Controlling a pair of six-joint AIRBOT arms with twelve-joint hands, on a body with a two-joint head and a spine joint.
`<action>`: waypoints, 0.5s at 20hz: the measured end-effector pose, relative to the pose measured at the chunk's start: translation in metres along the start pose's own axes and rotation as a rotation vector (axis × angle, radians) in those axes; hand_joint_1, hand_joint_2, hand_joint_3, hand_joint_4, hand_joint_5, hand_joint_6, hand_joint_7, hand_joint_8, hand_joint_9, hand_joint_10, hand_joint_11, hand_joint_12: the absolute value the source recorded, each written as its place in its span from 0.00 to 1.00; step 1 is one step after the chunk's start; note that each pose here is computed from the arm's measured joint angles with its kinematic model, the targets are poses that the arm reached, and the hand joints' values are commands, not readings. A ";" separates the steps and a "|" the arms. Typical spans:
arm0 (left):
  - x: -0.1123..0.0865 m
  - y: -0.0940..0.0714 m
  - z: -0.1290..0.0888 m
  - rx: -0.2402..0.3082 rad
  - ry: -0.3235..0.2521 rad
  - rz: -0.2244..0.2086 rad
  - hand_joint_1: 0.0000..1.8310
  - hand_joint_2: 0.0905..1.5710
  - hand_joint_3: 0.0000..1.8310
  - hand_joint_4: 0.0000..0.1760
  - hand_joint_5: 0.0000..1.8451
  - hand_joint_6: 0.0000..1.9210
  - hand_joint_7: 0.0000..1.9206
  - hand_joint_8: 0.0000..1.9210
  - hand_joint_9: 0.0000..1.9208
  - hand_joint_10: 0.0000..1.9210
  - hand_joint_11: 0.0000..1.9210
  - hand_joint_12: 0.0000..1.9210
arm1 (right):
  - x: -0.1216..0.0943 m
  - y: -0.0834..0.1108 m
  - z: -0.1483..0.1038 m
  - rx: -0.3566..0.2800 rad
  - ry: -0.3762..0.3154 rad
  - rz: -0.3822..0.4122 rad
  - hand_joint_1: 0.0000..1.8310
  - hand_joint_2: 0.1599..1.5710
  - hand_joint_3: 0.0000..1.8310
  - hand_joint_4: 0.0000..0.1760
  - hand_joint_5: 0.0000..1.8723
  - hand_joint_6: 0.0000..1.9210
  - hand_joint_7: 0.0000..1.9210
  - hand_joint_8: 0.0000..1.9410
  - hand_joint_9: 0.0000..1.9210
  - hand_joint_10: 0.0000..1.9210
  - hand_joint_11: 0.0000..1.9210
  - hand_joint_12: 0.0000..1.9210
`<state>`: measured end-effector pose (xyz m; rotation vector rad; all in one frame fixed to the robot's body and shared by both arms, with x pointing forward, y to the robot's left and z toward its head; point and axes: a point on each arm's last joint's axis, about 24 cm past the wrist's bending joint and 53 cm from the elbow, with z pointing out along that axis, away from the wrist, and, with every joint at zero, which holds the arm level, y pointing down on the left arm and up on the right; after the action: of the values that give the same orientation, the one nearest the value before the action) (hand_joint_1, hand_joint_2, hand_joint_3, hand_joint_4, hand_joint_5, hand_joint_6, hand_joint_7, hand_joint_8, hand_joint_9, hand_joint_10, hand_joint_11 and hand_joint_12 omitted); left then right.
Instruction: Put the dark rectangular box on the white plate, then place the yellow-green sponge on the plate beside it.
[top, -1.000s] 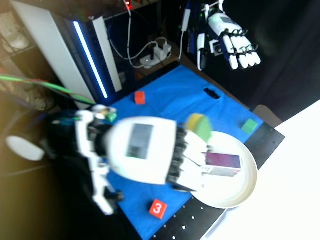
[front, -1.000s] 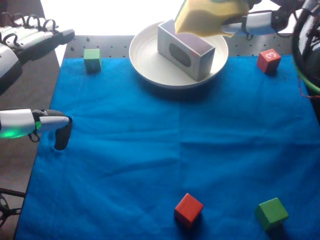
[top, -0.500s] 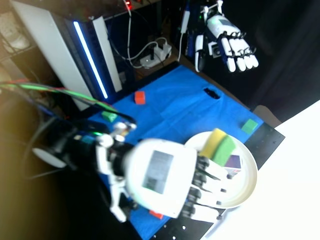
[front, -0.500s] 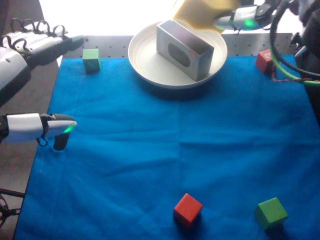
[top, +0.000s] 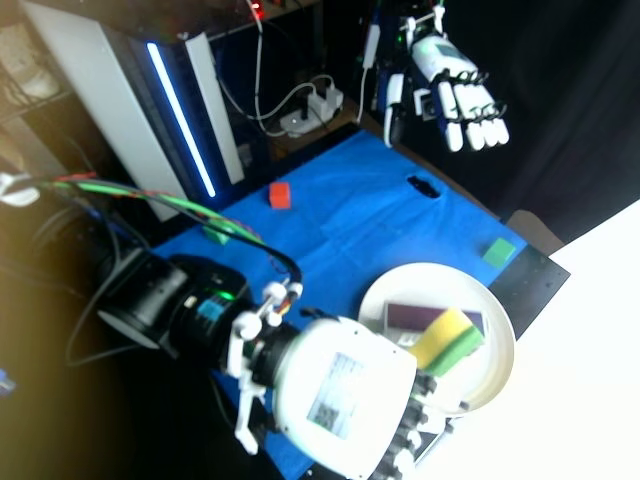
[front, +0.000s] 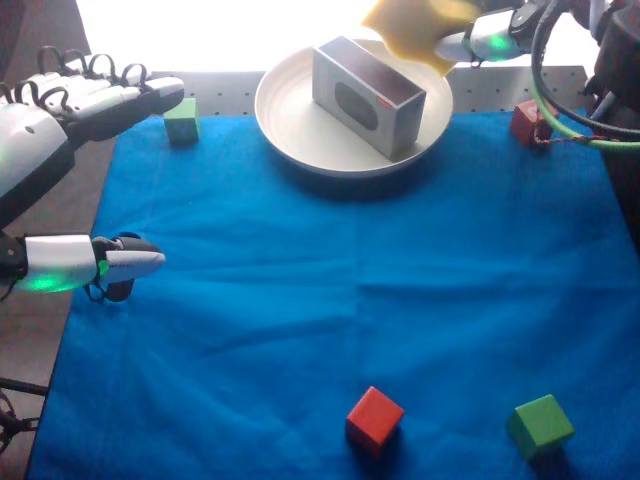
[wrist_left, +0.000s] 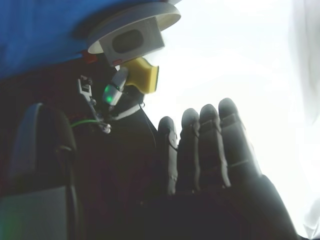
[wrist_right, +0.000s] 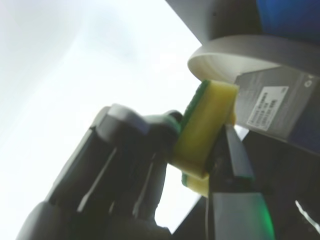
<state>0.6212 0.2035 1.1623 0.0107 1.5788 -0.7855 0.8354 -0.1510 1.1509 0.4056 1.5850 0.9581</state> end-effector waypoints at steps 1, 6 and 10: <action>0.000 0.000 0.000 -0.001 -0.002 -0.002 0.51 0.57 0.00 0.44 0.12 0.00 0.08 0.00 0.04 0.00 0.00 0.02 | 0.001 0.001 0.000 -0.001 0.002 0.001 0.63 0.69 0.00 0.00 0.50 0.55 0.59 0.62 0.69 0.76 0.66 0.90; -0.001 0.000 0.001 -0.002 -0.003 -0.006 0.49 0.57 0.00 0.46 0.14 0.00 0.09 0.00 0.05 0.00 0.00 0.07 | 0.011 0.004 0.001 -0.009 0.023 0.002 0.63 0.68 0.00 0.00 0.51 0.54 0.53 0.64 0.61 0.80 0.58 0.96; -0.001 0.000 0.001 -0.001 -0.005 -0.006 0.49 0.57 0.00 0.41 0.14 0.00 0.10 0.00 0.05 0.00 0.00 0.08 | 0.023 0.010 0.002 -0.022 0.045 0.009 0.62 0.68 0.00 0.00 0.51 0.52 0.45 0.57 0.48 0.75 0.46 0.92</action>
<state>0.6221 0.2034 1.1634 0.0029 1.5751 -0.7892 0.8288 -0.1279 1.1441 0.3785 1.6126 0.9974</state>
